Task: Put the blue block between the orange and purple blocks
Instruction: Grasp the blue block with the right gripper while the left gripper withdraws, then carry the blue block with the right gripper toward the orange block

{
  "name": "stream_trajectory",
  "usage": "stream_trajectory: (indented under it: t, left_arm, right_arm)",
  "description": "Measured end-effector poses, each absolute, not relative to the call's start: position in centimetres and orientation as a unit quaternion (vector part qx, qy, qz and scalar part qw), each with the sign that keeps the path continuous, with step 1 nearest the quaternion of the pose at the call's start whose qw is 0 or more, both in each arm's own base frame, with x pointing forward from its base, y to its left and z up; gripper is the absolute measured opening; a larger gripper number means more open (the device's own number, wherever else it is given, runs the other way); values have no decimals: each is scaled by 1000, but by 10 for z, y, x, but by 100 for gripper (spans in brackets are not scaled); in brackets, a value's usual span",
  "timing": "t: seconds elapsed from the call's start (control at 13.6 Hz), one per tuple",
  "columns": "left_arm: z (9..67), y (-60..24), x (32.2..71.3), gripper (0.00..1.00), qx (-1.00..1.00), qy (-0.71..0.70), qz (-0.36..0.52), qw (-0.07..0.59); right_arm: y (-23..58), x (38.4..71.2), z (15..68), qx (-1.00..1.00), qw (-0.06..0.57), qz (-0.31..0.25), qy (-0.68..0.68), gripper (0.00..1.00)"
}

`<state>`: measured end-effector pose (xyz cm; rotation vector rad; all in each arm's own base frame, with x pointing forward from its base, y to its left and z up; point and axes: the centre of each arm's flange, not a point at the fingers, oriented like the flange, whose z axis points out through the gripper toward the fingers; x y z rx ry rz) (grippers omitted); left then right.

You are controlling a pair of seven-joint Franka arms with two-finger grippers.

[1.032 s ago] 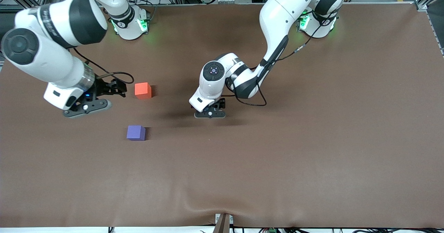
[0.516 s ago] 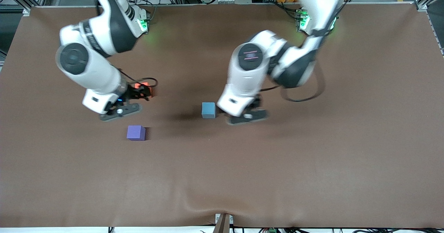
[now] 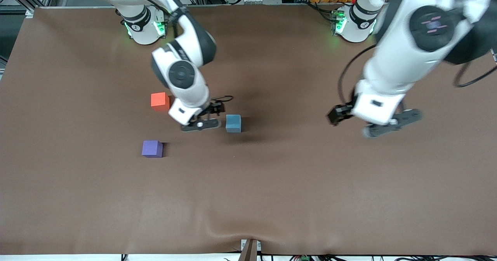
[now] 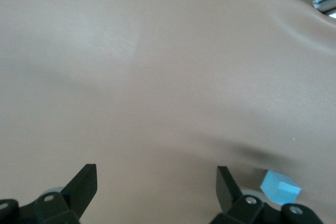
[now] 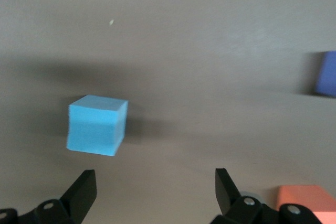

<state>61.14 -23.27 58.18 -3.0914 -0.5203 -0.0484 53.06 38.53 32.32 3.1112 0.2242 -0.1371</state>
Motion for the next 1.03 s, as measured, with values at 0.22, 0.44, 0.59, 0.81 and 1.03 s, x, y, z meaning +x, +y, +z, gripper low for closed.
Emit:
stream_trajectory:
  t: [0.22, 0.44, 0.59, 0.81, 1.03]
  left_arm:
    - [603, -159, 606, 100, -990, -137, -17, 8]
    - [601, -104, 595, 100, -996, -92, -9, 14]
    - [590, -83, 594, 100, -998, -56, -5, 16]
    - [592, -78, 588, 100, -999, -46, -8, 16]
    - [603, -77, 571, 100, -999, -45, -24, 15]
  right_arm:
    - [430, 519, 284, 996, 10, -43, 74, 100]
    - [459, 511, 245, 996, -6, -18, 82, 100]
    - [466, 506, 231, 996, -6, -18, 82, 100]
    - [464, 508, 230, 996, 1, -14, 85, 100]
    - [462, 513, 233, 996, 6, -11, 85, 100]
